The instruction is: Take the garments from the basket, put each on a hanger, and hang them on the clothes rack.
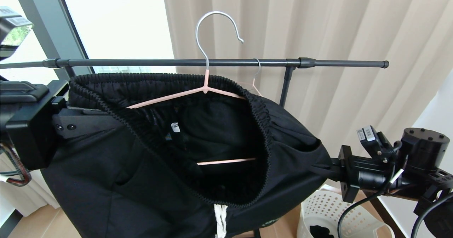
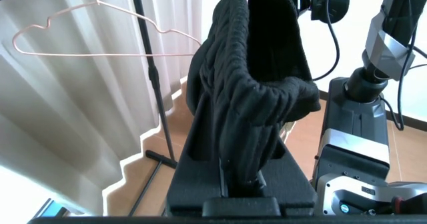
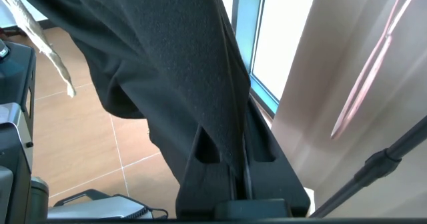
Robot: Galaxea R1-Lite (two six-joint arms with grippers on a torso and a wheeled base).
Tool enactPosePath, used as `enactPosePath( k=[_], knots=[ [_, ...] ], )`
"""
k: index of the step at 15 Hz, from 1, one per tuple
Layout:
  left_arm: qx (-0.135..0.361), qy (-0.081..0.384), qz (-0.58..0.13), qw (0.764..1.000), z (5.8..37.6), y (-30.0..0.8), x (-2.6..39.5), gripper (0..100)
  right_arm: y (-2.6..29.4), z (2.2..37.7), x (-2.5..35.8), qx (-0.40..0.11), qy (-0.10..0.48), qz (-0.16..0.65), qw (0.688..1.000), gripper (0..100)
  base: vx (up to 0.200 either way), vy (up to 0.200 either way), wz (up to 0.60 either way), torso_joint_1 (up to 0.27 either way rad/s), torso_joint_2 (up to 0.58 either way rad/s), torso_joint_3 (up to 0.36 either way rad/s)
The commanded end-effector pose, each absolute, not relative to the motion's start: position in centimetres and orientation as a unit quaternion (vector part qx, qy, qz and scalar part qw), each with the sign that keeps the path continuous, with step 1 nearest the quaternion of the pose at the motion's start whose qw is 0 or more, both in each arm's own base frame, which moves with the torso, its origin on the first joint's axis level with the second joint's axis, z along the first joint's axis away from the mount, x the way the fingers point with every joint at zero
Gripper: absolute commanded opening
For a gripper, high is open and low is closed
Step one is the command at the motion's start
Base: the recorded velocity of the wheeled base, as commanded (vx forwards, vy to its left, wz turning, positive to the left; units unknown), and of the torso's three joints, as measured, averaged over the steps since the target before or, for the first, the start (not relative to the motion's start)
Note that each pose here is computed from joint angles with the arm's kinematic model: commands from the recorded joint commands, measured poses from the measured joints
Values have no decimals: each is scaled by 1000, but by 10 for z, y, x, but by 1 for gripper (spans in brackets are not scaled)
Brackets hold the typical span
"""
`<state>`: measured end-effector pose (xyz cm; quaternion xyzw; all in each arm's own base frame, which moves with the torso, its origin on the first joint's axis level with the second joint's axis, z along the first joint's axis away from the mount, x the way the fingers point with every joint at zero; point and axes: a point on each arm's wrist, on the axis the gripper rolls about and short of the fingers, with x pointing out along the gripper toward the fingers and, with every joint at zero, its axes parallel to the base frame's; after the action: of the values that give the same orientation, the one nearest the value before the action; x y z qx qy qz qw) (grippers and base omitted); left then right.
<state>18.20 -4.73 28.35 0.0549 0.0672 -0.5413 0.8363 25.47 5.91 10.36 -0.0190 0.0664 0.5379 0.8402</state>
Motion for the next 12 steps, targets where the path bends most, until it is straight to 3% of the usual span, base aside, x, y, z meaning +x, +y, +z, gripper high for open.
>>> enactPosePath(
  k=[1,8,9,12],
  knots=[
    [55,67,-540,837,284,-47,182,0,59,105,254,-20,64,537,841,0,0,0,0,0,0,0],
    [54,66,-522,848,284,-39,183,0,59,103,253,-18,69,539,839,0,0,0,0,0,0,0],
    [55,66,-523,848,285,-39,183,0,60,103,253,-18,69,540,839,100,0,0,0,0,0,0],
    [52,56,-523,849,287,-40,185,0,59,100,250,-23,70,539,839,100,0,0,0,0,0,0]
  ],
)
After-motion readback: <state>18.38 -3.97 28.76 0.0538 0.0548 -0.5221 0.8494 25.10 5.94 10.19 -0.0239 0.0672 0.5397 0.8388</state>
